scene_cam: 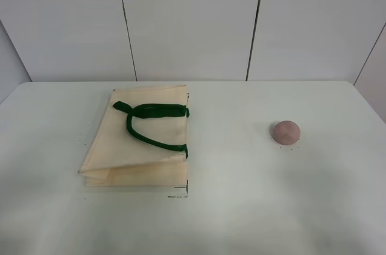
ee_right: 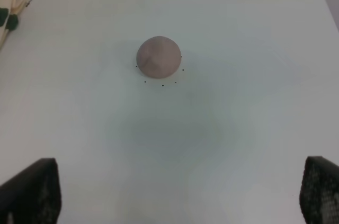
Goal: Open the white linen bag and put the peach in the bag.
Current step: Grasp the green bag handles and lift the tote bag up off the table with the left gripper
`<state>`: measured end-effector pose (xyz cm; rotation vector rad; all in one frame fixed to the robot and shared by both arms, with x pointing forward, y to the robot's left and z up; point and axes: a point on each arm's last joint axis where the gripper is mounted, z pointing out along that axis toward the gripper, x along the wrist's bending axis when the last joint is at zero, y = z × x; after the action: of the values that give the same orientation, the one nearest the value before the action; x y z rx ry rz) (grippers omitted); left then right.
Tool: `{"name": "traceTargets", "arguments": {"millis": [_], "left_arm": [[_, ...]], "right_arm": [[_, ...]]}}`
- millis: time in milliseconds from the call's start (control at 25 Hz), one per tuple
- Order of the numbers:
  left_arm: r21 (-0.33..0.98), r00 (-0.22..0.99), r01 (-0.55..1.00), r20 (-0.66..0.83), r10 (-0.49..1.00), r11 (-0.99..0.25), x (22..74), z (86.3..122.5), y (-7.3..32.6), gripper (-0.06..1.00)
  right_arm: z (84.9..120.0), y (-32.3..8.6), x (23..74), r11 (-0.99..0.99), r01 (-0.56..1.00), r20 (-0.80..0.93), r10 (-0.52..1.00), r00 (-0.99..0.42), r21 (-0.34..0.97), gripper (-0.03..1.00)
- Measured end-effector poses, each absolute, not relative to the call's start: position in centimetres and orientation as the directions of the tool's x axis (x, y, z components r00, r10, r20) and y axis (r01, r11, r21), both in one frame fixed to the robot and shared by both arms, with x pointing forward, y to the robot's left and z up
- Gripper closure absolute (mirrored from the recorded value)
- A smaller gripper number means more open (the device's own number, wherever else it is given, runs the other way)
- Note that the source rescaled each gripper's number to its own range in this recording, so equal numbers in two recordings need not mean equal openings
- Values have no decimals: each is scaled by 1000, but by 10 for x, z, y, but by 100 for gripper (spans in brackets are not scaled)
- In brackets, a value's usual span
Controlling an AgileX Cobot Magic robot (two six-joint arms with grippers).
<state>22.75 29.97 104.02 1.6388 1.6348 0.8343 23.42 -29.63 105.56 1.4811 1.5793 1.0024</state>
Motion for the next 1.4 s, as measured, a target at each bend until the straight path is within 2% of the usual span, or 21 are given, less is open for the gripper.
{"name": "traceTargets", "arguments": {"millis": [280,480,680,840,1080,1240,1400], "left_arm": [[814,6,581,-9,1000,4,229,1042,300,0],[709,4,705,-9,1000,4,262,1067,301,0],[563,2,827,-9,1000,4,327,1090,301,0],[446,0,895,-10,1000,4,394,1092,301,0],[264,-5,965,-24,1000,12,502,1067,299,0],[202,-17,979,-63,998,29,564,1043,296,0],[194,-26,980,-102,994,46,612,1025,292,0]], "right_arm": [[1056,-296,234,29,422,-3,998,-62,906,-3],[1056,-296,234,29,422,-3,998,-62,906,-3],[1056,-296,234,29,422,-3,998,-62,906,-3],[1056,-296,234,29,422,-3,998,-62,906,-3],[1056,-296,234,29,422,-3,998,-62,906,-3],[1056,-296,234,29,422,-3,998,-62,906,-3],[1056,-296,234,29,422,-3,998,-62,906,-3]]}}
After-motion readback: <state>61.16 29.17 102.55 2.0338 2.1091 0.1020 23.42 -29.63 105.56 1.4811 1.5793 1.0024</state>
